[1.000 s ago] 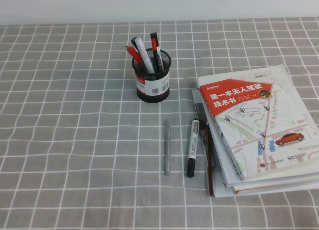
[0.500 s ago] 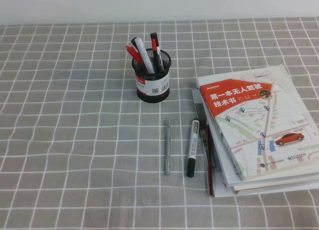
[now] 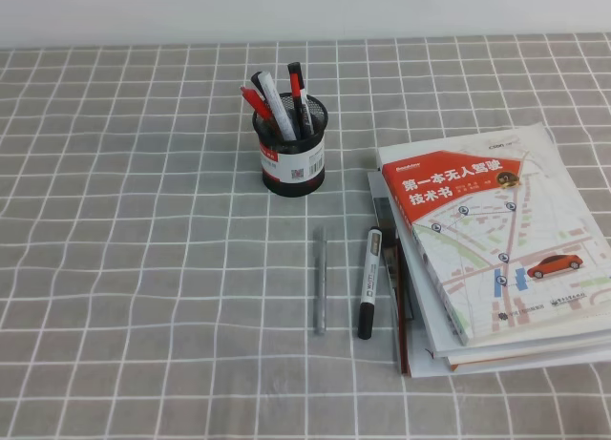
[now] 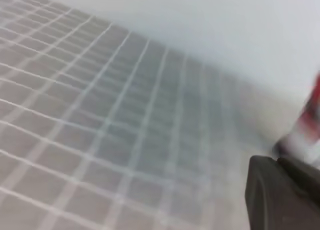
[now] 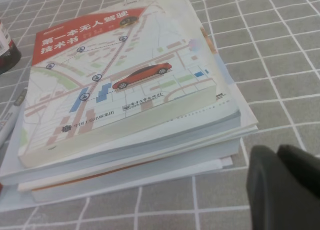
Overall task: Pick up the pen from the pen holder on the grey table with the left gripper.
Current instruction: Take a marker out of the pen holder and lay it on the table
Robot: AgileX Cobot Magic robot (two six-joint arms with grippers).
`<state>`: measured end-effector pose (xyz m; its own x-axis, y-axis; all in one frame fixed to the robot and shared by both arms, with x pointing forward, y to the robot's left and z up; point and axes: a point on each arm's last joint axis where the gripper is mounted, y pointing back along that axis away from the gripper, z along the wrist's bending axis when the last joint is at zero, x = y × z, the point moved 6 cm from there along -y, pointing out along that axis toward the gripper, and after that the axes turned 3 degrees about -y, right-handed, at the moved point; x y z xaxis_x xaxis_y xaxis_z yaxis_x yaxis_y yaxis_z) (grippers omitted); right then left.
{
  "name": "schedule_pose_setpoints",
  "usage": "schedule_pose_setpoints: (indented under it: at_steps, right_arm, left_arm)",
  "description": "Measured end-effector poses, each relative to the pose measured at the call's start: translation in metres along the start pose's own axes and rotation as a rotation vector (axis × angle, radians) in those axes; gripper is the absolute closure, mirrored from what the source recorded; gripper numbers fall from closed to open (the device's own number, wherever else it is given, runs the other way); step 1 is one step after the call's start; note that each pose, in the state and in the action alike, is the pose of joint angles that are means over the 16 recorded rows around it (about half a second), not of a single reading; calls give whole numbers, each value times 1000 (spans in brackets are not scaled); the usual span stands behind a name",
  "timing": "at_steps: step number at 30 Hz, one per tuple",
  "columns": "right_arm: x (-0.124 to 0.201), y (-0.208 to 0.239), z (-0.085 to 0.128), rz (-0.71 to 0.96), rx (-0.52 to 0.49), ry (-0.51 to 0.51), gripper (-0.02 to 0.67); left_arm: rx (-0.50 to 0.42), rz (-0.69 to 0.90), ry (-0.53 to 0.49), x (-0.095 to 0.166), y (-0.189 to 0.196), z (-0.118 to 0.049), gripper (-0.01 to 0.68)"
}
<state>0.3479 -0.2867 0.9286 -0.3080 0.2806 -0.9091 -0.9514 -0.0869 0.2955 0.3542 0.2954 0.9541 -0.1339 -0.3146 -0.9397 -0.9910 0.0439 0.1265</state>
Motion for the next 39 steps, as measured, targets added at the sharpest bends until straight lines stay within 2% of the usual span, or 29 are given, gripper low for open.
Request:
schedule_pose_setpoints:
  at_steps: [9, 11, 14, 20, 26, 31, 35, 39]
  right_arm:
    - [0, 0, 0, 0, 0, 0, 650]
    - [0, 0, 0, 0, 0, 0, 650]
    - [0, 0, 0, 0, 0, 0, 650]
    - [0, 0, 0, 0, 0, 0, 650]
    - [0, 0, 0, 0, 0, 0, 650]
    - [0, 0, 0, 0, 0, 0, 650]
    - [0, 0, 0, 0, 0, 0, 650]
    - [0, 0, 0, 0, 0, 0, 650]
  left_arm:
    - [74, -154, 425, -24, 2, -6, 673]
    - [84, -174, 476, -28, 3, -6, 673]
    - [100, -185, 487, -34, 5, -9, 673]
    - [146, -164, 338, -59, 13, -26, 673]
    - [171, -80, 79, -93, 17, -48, 670]
    - [183, 32, -104, -116, 3, -65, 660]
    - [200, 150, -161, -121, -23, -78, 649]
    - [234, 266, -162, -117, -55, -91, 637]
